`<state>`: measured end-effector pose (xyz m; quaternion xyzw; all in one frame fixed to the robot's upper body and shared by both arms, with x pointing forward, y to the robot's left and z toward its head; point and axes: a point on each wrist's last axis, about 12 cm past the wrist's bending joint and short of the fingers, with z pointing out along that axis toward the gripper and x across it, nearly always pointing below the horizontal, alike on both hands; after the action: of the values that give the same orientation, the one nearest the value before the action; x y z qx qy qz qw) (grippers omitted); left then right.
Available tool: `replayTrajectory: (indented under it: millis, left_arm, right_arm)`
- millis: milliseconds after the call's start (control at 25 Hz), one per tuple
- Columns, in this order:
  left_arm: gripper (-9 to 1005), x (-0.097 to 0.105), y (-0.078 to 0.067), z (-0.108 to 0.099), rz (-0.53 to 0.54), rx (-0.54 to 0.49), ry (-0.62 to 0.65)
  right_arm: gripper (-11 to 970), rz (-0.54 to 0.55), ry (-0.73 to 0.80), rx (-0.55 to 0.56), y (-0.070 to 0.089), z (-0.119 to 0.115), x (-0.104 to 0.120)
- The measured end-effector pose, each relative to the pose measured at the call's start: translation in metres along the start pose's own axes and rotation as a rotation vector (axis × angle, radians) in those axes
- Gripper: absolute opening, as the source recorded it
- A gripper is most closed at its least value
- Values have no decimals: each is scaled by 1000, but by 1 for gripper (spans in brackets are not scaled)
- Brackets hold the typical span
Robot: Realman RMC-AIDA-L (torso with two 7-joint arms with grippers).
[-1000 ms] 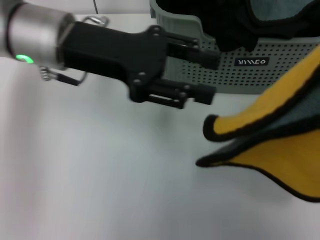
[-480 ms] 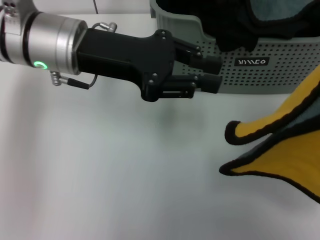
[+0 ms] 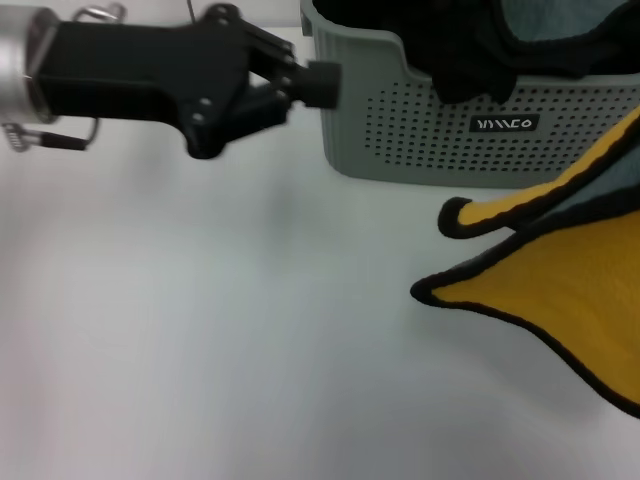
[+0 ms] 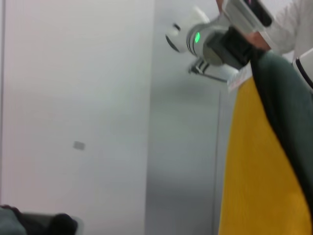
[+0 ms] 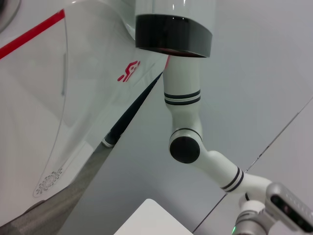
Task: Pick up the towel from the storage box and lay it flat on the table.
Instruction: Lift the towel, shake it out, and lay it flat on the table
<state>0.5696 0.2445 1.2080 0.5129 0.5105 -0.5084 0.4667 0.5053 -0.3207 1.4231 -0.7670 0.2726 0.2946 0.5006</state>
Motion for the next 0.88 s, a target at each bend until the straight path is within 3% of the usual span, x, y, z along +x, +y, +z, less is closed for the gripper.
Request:
replayTrajectory:
  millis: [80,360,640,760,880]
  left_arm:
    - [-2,-2,-2,-9,7,-22,-13]
    - [19,-1,-3,-21,-5,-88,-68]
    - [40,3,10,15,-136,37,53]
    - [49,-1,14,25,-142,69,75]
    - [169,-5,17,29,-133,67,68]
  right_arm:
    - [39,11,-2,6,2,-1,2]
    - [42,28,-37,34,6,-1,7]
    - [44,-33,-142,34,-19,10,3]
    - [45,-36,-170,4,-30,18,2]
    - [46,-22,-171,-49,-41,27,0]
